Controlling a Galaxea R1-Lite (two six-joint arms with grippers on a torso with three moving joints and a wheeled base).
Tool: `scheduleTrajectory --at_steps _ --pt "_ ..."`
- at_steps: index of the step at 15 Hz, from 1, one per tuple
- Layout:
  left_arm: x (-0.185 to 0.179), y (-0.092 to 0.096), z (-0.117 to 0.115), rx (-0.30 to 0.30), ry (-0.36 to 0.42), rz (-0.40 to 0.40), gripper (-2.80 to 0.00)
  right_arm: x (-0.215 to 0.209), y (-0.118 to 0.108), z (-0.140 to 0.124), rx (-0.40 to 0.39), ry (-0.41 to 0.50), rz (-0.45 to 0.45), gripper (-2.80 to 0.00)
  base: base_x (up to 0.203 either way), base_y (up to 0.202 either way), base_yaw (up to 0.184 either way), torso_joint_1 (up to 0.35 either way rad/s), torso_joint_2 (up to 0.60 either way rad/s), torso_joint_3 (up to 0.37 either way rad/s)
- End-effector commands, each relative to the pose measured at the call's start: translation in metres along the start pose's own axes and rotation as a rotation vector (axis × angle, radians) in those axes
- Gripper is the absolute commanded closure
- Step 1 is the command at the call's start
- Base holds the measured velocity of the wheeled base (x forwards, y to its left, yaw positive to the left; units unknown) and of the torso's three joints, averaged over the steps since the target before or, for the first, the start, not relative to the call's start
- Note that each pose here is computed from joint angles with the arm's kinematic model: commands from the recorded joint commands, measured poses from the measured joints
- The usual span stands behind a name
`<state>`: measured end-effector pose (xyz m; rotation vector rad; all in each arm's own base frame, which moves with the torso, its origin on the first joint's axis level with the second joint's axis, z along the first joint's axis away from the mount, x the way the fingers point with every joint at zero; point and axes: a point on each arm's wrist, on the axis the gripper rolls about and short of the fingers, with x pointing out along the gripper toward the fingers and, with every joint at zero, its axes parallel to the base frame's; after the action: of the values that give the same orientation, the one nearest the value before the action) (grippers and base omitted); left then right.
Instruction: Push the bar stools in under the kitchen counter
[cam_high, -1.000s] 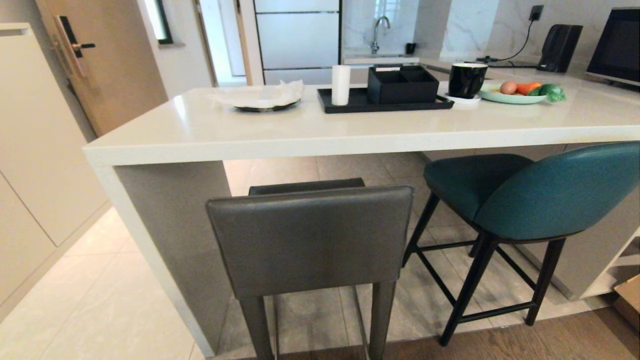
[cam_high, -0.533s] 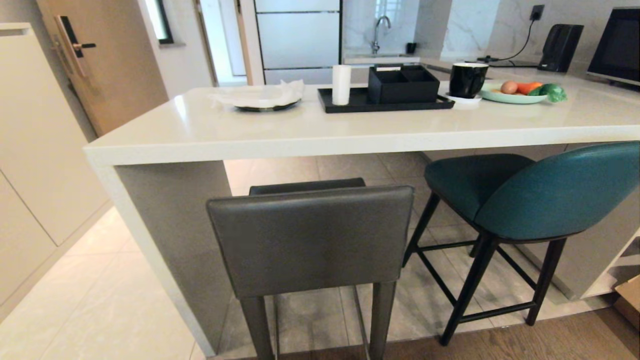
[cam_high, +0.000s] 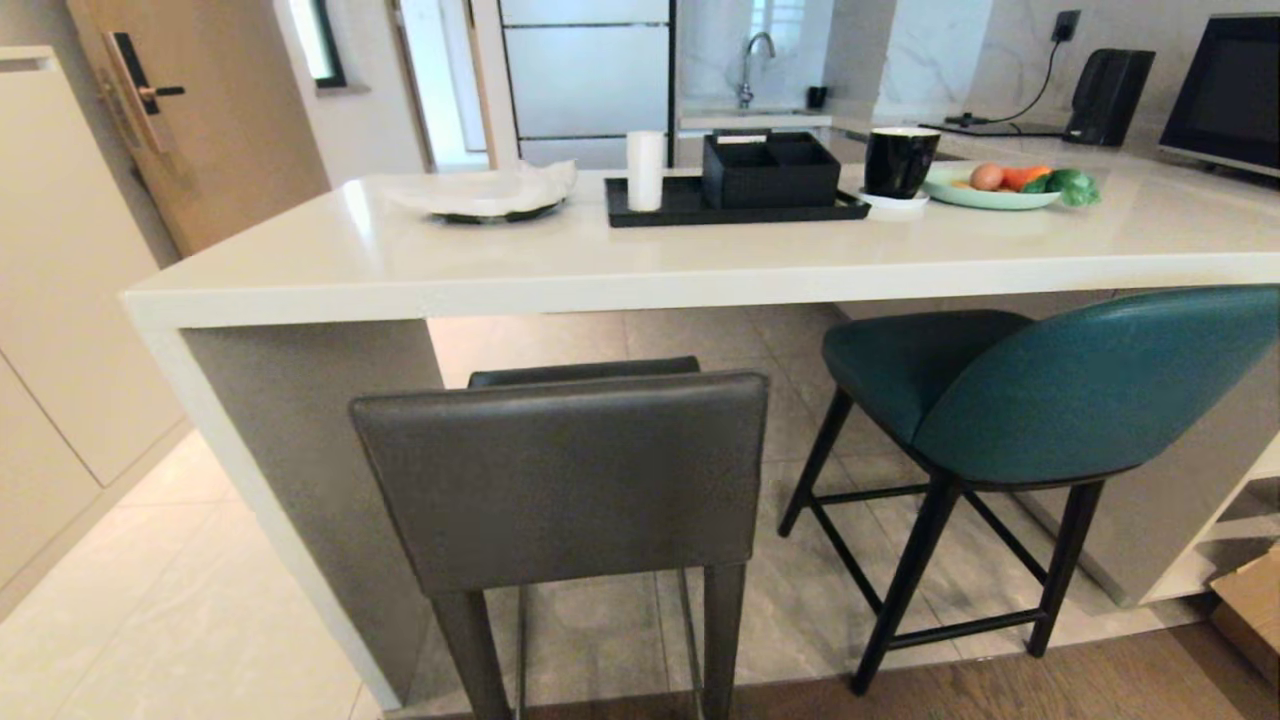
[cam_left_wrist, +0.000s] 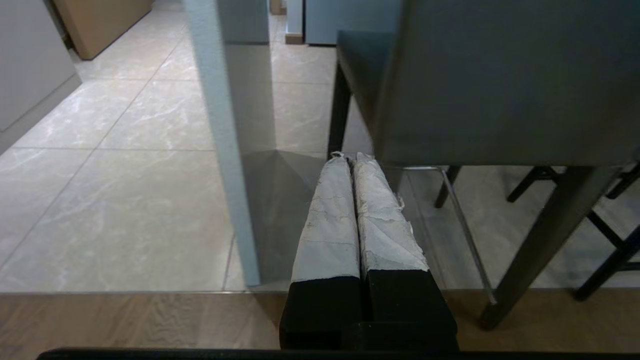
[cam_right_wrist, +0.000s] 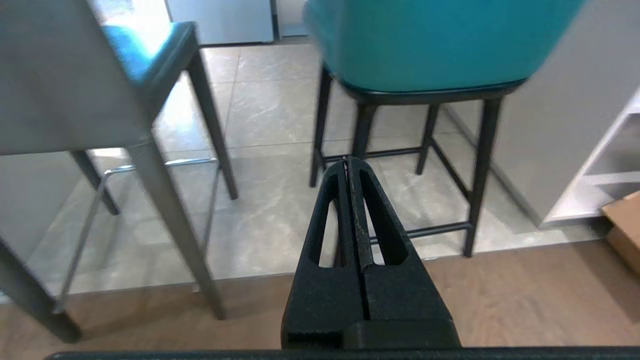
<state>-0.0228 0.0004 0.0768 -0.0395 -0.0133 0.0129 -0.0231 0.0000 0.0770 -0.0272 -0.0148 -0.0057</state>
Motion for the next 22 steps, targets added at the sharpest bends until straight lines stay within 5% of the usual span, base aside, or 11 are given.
scheduleTrajectory --at_steps 1,14,22 --pt "0.0002 0.0 0.0001 -0.002 0.002 0.001 0.0 0.0002 0.0 0.0 0.003 0.003 -0.001 0.0 0.0 -0.197 0.004 0.001 0.0 0.001" --pt "0.0002 0.0001 0.0003 -0.013 0.001 0.001 0.0 0.0002 -0.0002 0.0001 0.02 0.001 -0.008 0.0 0.0 -0.193 0.001 0.003 0.0 0.003" --pt "0.0002 0.0001 0.0003 -0.013 0.001 0.001 0.0 0.0002 -0.0003 0.0001 0.027 0.001 -0.011 0.0 0.0 -0.011 0.001 -0.057 0.2 0.137"
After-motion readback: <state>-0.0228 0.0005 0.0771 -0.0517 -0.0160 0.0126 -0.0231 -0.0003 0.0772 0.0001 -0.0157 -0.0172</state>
